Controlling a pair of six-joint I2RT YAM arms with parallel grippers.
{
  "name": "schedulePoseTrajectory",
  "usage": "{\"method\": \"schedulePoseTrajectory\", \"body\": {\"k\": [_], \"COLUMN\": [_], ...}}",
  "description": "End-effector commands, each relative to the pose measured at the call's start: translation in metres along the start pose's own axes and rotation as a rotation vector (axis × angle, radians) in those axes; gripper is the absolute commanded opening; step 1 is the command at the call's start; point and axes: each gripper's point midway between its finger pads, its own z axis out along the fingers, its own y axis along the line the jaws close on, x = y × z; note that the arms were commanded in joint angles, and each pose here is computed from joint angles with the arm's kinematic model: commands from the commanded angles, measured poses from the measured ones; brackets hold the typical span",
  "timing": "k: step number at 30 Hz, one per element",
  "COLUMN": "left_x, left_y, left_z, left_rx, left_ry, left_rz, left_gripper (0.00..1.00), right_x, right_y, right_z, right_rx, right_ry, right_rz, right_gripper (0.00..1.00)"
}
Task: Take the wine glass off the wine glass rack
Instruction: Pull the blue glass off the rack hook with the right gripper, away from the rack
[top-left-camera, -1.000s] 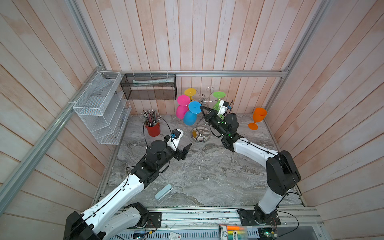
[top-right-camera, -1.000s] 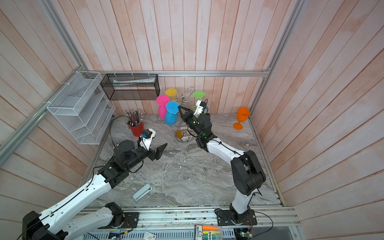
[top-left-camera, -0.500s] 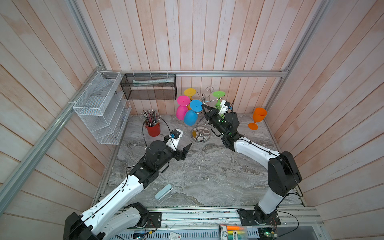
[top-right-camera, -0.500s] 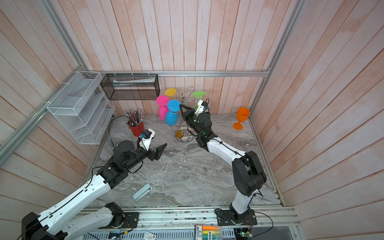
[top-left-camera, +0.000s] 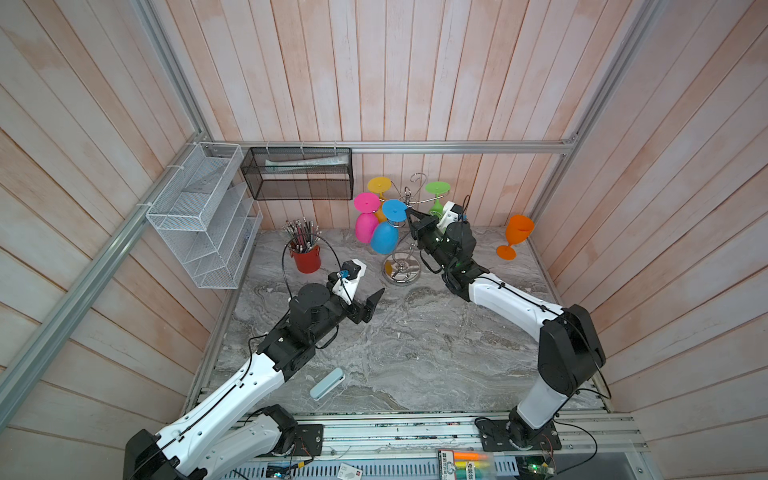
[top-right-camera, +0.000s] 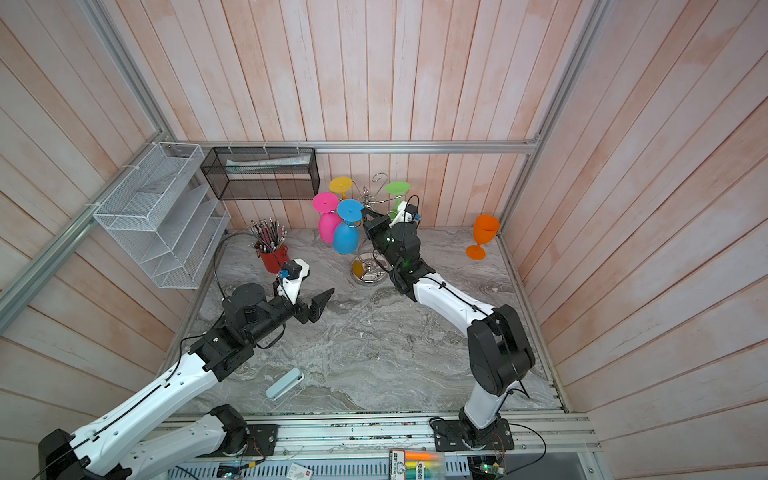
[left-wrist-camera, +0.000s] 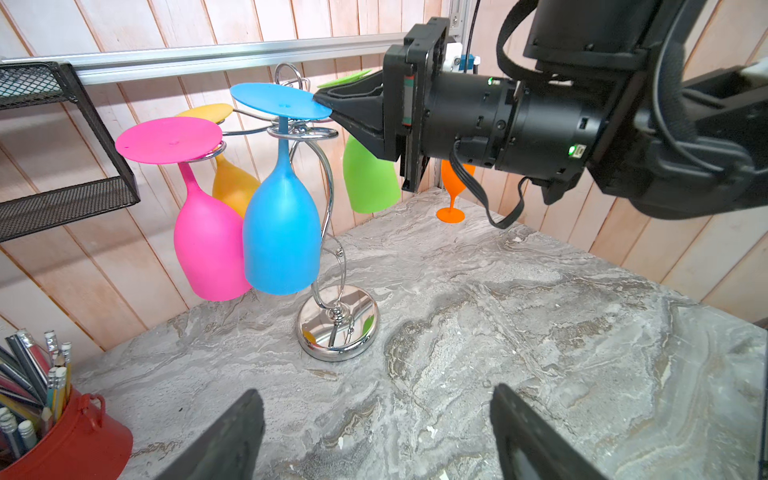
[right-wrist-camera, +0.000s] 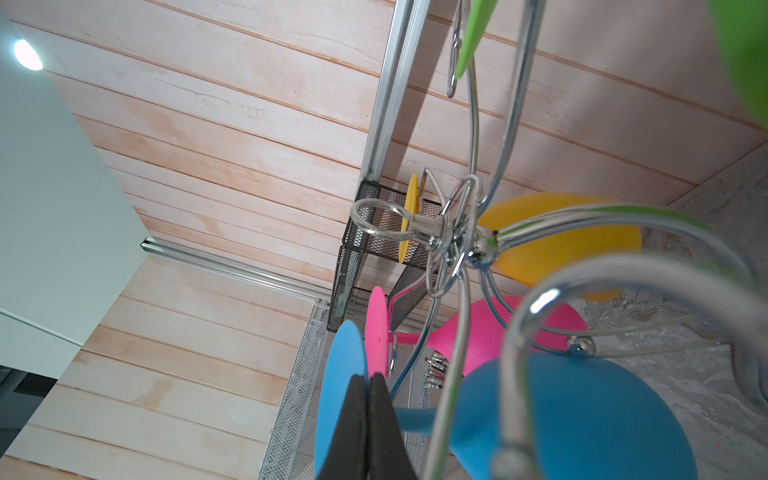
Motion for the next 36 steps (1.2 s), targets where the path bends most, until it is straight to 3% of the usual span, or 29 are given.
{"method": "schedulePoseTrajectory", "body": {"k": [1,15,36], "left_x": [-0.009,-0.012,-0.009], "left_y": [-0.002,-0.007,-0.008], "left_z": [-0.006,-0.01,-0.01], "left_rx": [-0.005,-0.008,-0.021], "left_ry": [-0.02,-0.026,-0.017], "left_rz": [0.007,0.023,0.038], "left_gripper": [0.87,0.87,0.87], "right_x": [-0.023,-0.03,-0.023], "right_y": [0.033,0.027,0.008], "right_z": [-0.009,-0.023,-0.079], "right_rx": [-0.048,-0.015,-0.011], "right_ry": [-0.089,-0.124,-0.118], "right_rz": [0.012,0.053,0.02], "right_gripper": [0.0,0.0,0.0]}}
